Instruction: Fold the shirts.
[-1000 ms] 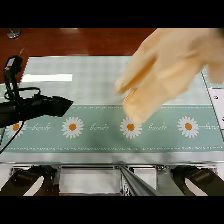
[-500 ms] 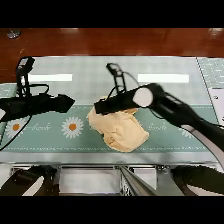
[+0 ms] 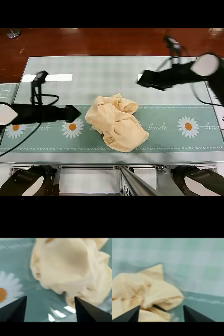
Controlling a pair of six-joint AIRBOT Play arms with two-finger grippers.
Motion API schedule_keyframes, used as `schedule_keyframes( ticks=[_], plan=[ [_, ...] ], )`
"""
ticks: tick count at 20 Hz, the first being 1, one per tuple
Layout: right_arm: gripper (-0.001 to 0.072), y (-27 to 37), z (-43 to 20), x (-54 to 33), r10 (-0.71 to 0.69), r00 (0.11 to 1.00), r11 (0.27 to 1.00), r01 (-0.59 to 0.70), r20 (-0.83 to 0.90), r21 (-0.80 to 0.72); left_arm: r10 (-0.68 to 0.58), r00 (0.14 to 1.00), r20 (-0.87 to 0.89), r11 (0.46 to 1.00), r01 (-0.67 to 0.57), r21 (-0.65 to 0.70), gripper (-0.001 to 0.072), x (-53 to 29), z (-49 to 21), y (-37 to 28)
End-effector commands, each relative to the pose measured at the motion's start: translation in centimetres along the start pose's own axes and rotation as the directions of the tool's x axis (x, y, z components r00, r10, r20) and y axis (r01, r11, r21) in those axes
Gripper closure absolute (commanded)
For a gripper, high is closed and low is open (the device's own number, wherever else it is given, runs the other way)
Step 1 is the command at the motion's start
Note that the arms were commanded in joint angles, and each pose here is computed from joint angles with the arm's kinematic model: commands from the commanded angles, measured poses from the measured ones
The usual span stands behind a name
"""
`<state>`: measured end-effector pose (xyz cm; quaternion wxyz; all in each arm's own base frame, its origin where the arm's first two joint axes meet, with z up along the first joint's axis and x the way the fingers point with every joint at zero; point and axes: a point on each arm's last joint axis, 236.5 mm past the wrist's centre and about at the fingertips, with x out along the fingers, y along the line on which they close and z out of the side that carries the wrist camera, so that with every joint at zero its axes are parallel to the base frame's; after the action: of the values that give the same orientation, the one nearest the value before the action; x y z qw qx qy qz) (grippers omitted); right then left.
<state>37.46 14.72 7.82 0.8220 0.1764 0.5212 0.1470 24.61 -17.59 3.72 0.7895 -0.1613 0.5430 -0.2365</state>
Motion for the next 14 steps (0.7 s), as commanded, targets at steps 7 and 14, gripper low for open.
schedule_keyframes(
  ticks=[7,14],
  plan=[
    [0.0097,-9.4,-9.0,1.4,-0.119,0.992,0.964,0.122,-0.03,0.238,-0.138,0.985,0.104,0.988,0.144,-0.047,0.0009,12.1,1.8,-4.8],
    [0.0097,-5.0,-9.6,7.9,0.03,0.995,0.951,0.002,-0.098,0.309,-0.22,0.974,-0.055,0.975,0.222,0.032,0.0676,7.8,4.4,-3.4]
  ],
)
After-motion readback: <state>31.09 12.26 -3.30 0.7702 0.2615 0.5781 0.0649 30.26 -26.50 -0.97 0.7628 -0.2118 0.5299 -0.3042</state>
